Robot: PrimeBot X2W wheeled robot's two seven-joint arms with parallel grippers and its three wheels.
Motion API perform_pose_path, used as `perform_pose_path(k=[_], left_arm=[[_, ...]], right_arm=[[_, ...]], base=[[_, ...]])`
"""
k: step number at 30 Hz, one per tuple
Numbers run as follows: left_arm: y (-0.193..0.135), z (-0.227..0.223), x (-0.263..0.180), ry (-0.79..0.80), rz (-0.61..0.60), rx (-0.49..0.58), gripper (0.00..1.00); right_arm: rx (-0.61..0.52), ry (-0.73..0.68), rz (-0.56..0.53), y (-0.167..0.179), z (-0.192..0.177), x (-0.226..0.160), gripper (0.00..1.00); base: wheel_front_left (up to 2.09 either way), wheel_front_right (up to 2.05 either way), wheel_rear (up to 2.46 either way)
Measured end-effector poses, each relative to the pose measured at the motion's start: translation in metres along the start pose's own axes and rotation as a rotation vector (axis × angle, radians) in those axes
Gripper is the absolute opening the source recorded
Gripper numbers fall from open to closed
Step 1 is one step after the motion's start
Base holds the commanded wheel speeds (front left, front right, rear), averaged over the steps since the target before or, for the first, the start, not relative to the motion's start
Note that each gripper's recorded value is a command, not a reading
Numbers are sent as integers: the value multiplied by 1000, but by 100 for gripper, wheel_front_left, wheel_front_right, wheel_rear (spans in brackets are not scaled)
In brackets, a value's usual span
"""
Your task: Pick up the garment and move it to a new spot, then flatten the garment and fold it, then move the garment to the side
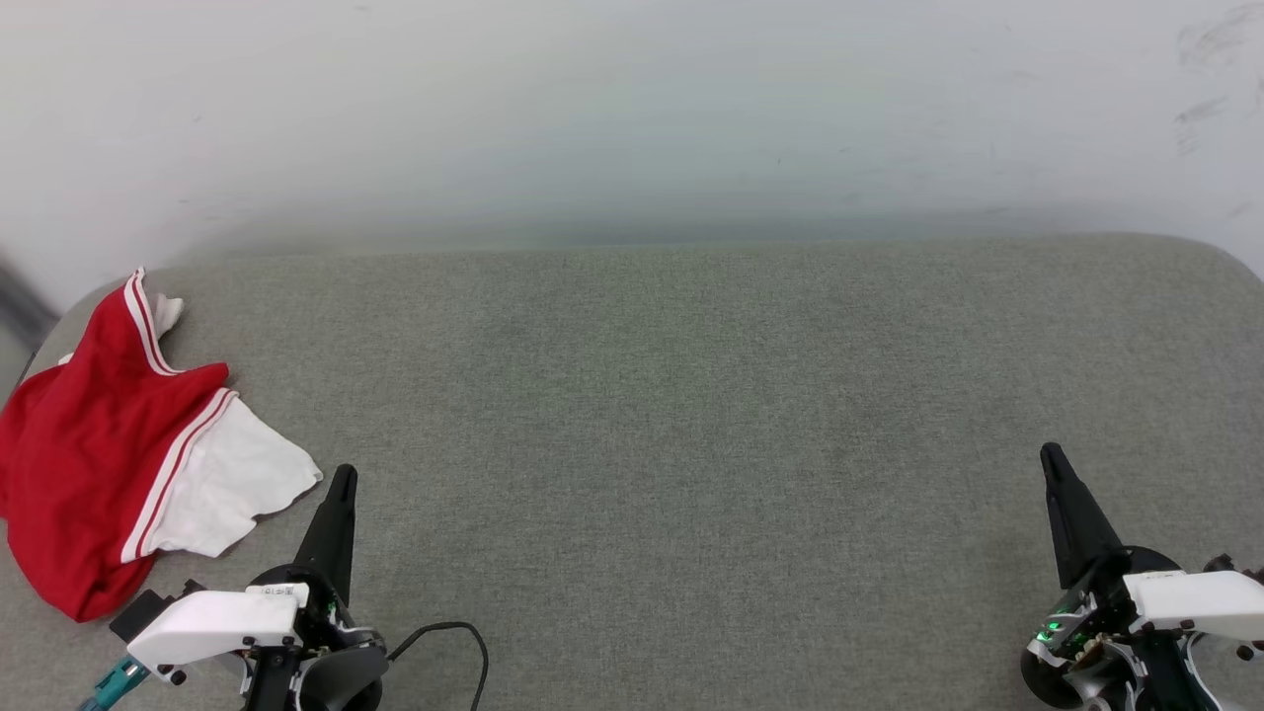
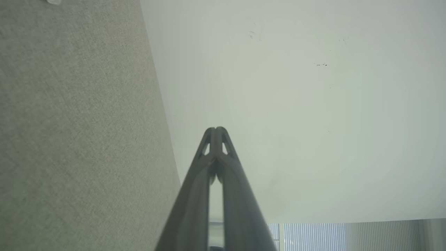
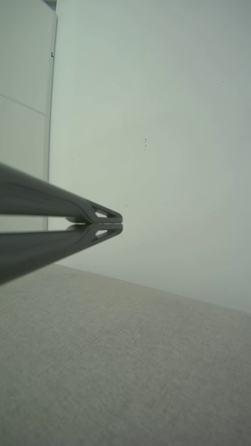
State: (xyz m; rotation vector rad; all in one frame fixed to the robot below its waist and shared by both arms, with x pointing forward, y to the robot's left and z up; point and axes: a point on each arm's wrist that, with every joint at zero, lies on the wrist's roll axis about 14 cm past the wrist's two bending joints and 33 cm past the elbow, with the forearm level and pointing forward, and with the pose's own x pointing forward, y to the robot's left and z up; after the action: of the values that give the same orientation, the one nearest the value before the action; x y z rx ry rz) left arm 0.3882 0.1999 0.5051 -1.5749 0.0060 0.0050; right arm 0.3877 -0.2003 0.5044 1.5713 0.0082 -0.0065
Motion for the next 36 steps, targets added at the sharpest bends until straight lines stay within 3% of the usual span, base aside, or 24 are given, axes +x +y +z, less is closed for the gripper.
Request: perform_pose_path(k=[31,32,36], left_arm=[[0,0,0,0,0,0,0],[3,0,-1,0,10,-1,100],[27,-1,-12,-1,80,-8,100]], right_arm=[[0,0,0,0,0,0,0],[0,-1,-10,-3,0,-1,100],[5,-5,-83,-28,1,-13,100]], base=[[0,0,0],[0,0,0],[0,0,0]])
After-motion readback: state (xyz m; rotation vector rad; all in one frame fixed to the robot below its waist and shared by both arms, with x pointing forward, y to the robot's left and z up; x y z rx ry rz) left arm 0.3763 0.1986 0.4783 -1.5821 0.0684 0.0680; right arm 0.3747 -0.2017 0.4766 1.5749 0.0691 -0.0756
